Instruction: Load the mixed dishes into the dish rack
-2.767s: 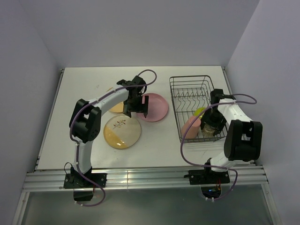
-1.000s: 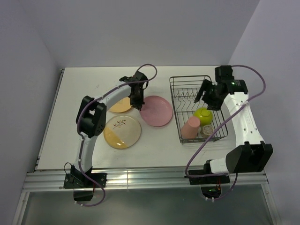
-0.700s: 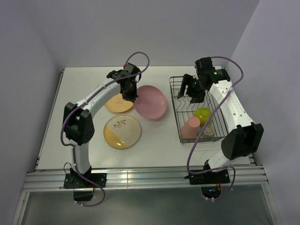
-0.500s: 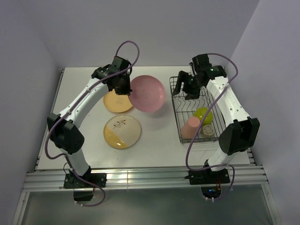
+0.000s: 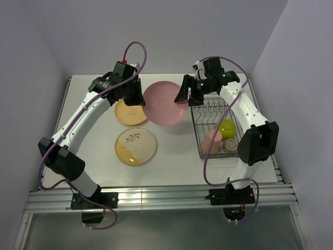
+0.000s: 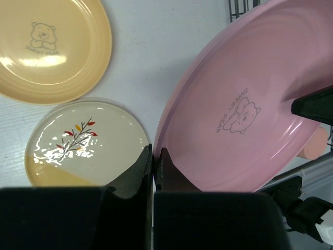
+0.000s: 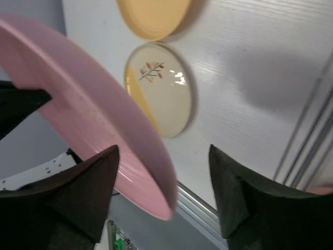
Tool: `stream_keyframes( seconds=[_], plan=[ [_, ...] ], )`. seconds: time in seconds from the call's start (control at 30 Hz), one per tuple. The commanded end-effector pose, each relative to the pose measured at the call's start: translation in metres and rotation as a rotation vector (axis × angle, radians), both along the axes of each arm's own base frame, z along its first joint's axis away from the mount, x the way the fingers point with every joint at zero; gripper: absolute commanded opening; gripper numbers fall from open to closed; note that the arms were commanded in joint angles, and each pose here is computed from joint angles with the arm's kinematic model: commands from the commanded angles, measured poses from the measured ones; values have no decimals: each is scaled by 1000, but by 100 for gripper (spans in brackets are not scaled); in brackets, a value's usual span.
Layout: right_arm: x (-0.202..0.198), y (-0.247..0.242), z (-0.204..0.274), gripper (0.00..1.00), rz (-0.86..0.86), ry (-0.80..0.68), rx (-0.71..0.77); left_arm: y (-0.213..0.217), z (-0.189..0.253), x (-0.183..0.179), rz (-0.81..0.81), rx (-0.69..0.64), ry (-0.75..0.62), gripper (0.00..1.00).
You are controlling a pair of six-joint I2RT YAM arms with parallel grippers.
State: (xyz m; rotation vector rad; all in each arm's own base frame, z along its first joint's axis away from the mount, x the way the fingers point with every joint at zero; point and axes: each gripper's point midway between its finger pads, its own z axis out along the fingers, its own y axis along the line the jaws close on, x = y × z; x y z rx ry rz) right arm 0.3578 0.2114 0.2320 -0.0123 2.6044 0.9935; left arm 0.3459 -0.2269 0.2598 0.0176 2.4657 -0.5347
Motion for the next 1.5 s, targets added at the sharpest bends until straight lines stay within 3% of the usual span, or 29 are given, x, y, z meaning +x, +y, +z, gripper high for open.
stream_keyframes(
  seconds=[0.0,0.07,0.1,0.13,0.17,0.2,0.27,0.33,0.4,0.6,0.73,0.93,1.13,1.27,1.43,1.47],
  plan=[
    [3,30,36,73,97,-95,153,-15,29,-1,-59,-105,-68,0],
    [3,37,36,62,108,-93,191,-22,27,-6,-93,-139,-48,0],
    [-1,42,39,28,120,-74,227,-27,30,-6,-113,-164,-57,0],
    [-4,44,35,4,124,-56,246,-33,31,-11,-151,-201,-44,0],
    [-3,46,39,0,130,-74,269,-36,29,-13,-164,-213,-33,0],
    [-10,48,38,0,140,-50,293,-38,29,-12,-173,-225,-31,11],
    [-10,45,36,0,110,-51,271,-38,25,-12,-176,-218,-23,45],
    [-3,31,30,0,38,-85,193,-29,22,-8,-135,-177,-25,88],
    [1,19,29,0,-24,-110,141,-13,21,2,-57,-105,-65,99],
    [23,-52,38,0,-285,-222,-175,69,20,22,303,160,-153,99],
    [35,-103,62,0,-435,-318,-388,112,5,19,469,298,-141,99],
    [36,-188,83,0,-667,-382,-729,134,-68,-7,471,383,44,99],
    [31,-249,102,0,-765,-446,-1032,139,-93,-19,449,372,70,99],
    [21,-277,111,0,-849,-469,-1090,141,-100,-18,432,373,77,99],
    [8,-292,110,0,-778,-549,-1183,142,-111,-19,408,364,90,99],
    [15,-287,115,0,-771,-612,-1146,142,-113,-20,404,364,92,99]
  ],
)
